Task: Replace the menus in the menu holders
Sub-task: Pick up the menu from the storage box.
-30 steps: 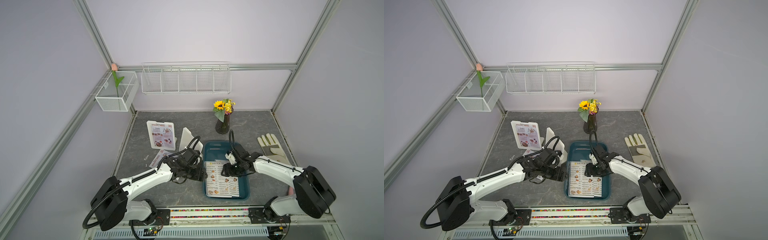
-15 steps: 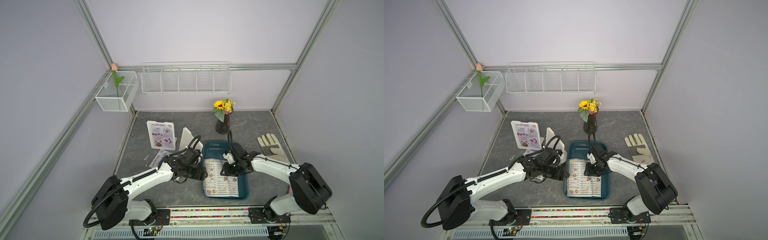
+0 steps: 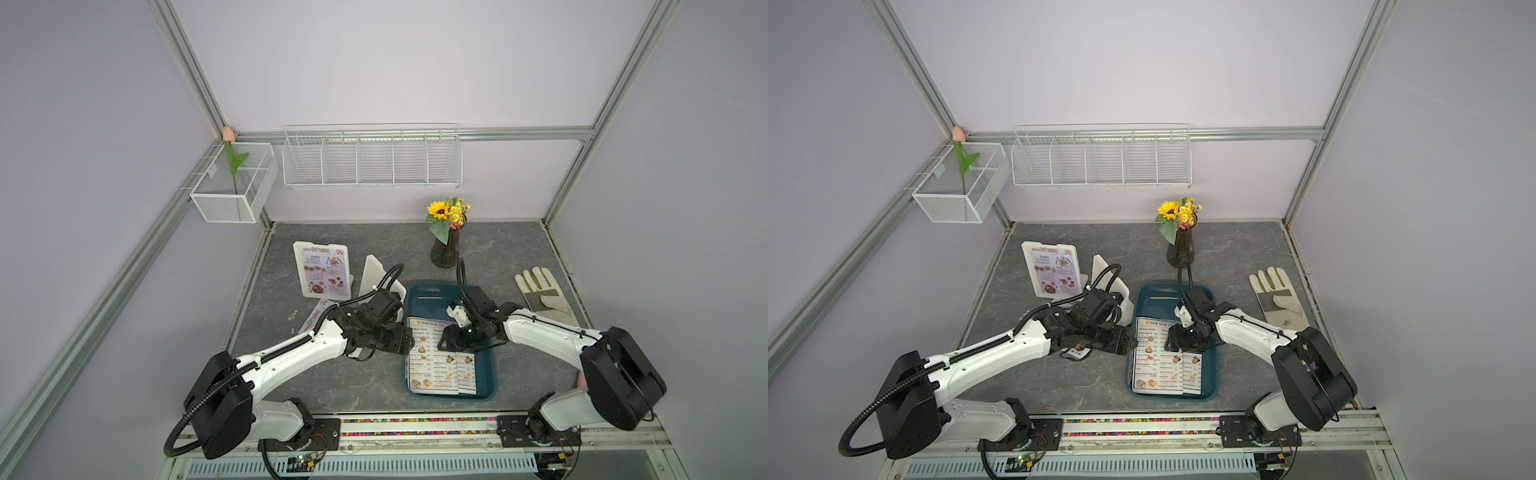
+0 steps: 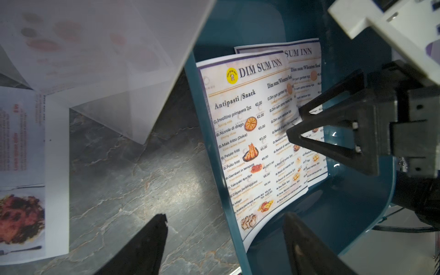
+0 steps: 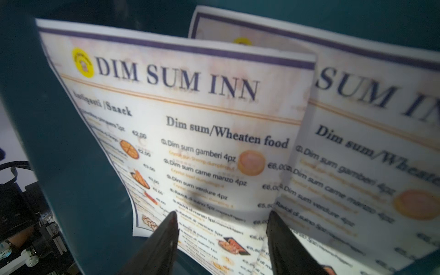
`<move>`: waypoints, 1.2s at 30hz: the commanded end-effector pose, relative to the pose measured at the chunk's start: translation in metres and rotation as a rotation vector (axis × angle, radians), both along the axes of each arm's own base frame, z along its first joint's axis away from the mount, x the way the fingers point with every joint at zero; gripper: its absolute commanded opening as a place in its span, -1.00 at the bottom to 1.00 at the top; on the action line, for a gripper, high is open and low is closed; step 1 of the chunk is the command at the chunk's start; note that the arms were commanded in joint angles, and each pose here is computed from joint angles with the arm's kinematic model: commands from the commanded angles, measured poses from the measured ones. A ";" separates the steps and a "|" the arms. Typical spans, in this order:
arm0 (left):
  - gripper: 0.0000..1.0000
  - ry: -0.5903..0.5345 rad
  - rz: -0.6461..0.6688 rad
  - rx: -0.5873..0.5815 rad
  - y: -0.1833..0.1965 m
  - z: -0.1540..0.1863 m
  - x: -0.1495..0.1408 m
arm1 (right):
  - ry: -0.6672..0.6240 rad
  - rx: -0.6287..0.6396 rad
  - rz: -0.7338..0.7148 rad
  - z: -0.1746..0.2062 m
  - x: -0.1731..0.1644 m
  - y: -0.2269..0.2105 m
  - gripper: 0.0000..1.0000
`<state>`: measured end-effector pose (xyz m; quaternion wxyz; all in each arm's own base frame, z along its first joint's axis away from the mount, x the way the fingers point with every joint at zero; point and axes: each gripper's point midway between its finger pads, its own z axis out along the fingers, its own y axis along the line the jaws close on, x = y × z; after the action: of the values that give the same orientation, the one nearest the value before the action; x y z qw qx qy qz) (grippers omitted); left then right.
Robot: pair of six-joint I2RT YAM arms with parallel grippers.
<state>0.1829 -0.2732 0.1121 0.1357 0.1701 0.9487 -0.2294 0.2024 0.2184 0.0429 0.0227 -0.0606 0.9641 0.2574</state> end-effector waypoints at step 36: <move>0.29 0.035 0.140 -0.013 -0.012 0.003 0.015 | -0.036 0.134 0.072 0.016 0.005 0.018 -0.09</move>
<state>0.1917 -0.2830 0.1087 0.1199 0.1232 0.9598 -0.2218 0.2059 0.2332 0.0517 0.0292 -0.0854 0.9470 0.3084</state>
